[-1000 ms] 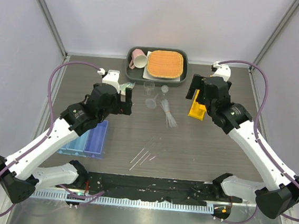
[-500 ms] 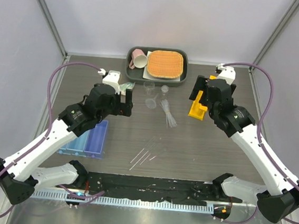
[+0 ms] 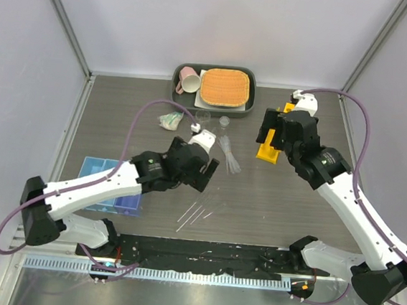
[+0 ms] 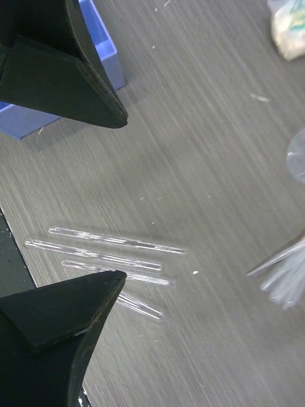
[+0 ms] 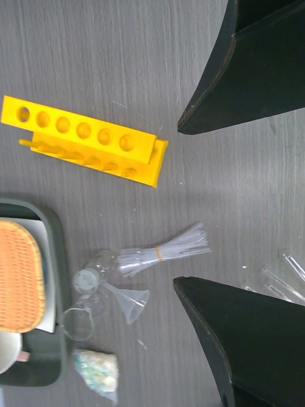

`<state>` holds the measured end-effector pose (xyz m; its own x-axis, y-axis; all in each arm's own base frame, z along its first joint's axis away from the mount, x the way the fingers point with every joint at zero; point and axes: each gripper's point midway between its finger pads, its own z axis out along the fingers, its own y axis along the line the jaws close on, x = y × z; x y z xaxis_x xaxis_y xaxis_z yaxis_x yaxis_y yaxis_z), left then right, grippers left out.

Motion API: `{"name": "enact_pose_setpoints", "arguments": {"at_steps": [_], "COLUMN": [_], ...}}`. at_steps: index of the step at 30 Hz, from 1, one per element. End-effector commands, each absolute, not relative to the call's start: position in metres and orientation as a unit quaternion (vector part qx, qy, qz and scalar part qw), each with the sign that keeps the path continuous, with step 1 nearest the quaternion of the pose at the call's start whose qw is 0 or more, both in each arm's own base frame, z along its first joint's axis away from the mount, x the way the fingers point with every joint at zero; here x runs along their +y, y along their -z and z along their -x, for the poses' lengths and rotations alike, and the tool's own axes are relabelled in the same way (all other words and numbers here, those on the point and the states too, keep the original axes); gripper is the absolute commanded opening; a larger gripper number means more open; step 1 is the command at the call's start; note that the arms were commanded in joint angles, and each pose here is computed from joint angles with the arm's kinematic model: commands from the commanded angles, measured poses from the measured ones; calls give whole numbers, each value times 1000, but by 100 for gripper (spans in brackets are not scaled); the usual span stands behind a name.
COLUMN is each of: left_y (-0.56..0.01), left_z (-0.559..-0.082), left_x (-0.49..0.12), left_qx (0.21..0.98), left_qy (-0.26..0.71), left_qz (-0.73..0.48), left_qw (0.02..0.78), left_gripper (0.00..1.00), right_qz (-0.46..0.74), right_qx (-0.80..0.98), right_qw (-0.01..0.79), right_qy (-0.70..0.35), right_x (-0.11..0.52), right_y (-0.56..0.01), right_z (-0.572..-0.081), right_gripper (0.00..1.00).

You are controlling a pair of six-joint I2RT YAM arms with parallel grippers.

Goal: Organize the chemistry lab equipment

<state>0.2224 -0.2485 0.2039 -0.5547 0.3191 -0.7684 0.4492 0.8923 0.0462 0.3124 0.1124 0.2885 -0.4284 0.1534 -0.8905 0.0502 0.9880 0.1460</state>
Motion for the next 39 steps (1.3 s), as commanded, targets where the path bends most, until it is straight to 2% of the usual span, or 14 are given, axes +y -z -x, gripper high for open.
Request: {"name": "enact_pose_setpoints", "arguments": {"at_steps": [1,6,11,15,28,39], "left_y": [-186,-154,-128,-102,-51,-39], "left_z": [-213,-216,-215,-211,-191,-180], "left_x": [-263,-261,-254,-253,-249,-247], "left_qx": [885,894,905,915,929,932], "left_qy": [54,42,21,13,33,56], "left_qz": [-214,-173,-151,-144,-150,-154], "left_qw": [410,411,397,376,336,322], "left_gripper": [100,98,86,81,76,73], "right_qz": [0,11,21,30,49,58], "right_qx": [870,881,884,886,891,894], "right_qw": [490,468,459,454,443,437], "right_qy": [-61,-67,-85,-91,-85,-83], "right_x": [130,135,142,147,156,164], "right_y": [-264,-241,-233,-230,-220,-215], "right_z": [-309,-304,-298,-295,-291,-290], "right_gripper": [100,100,99,100,99,100]}}
